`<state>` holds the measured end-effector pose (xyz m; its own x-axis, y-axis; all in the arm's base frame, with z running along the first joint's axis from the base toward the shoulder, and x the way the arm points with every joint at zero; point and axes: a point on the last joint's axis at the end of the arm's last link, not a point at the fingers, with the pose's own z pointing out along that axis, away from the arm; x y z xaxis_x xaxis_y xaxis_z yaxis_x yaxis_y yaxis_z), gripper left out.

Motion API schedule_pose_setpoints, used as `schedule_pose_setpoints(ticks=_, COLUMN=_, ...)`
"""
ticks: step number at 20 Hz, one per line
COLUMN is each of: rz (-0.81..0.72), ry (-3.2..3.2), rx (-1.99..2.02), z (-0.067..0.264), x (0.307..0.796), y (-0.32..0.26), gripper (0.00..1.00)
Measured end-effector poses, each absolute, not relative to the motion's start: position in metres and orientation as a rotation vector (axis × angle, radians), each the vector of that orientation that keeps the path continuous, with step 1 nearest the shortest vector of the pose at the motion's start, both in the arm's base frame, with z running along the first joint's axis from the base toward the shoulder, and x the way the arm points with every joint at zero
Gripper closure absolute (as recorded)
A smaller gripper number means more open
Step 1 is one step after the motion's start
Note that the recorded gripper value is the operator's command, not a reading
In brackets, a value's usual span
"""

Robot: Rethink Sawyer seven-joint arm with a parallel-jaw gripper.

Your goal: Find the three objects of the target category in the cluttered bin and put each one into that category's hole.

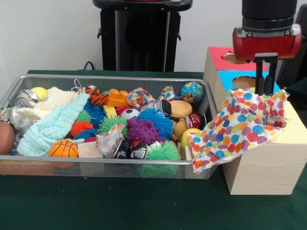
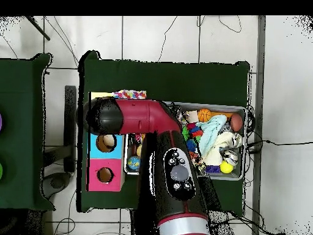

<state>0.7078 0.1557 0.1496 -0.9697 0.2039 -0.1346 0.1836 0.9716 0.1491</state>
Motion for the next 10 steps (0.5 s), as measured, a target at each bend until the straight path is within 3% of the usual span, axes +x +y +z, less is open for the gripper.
schedule_pose_setpoints(ticks=10, rz=0.227, ry=2.966, rx=0.306, z=0.1480, x=0.7138, y=0.1500, gripper=1.00)
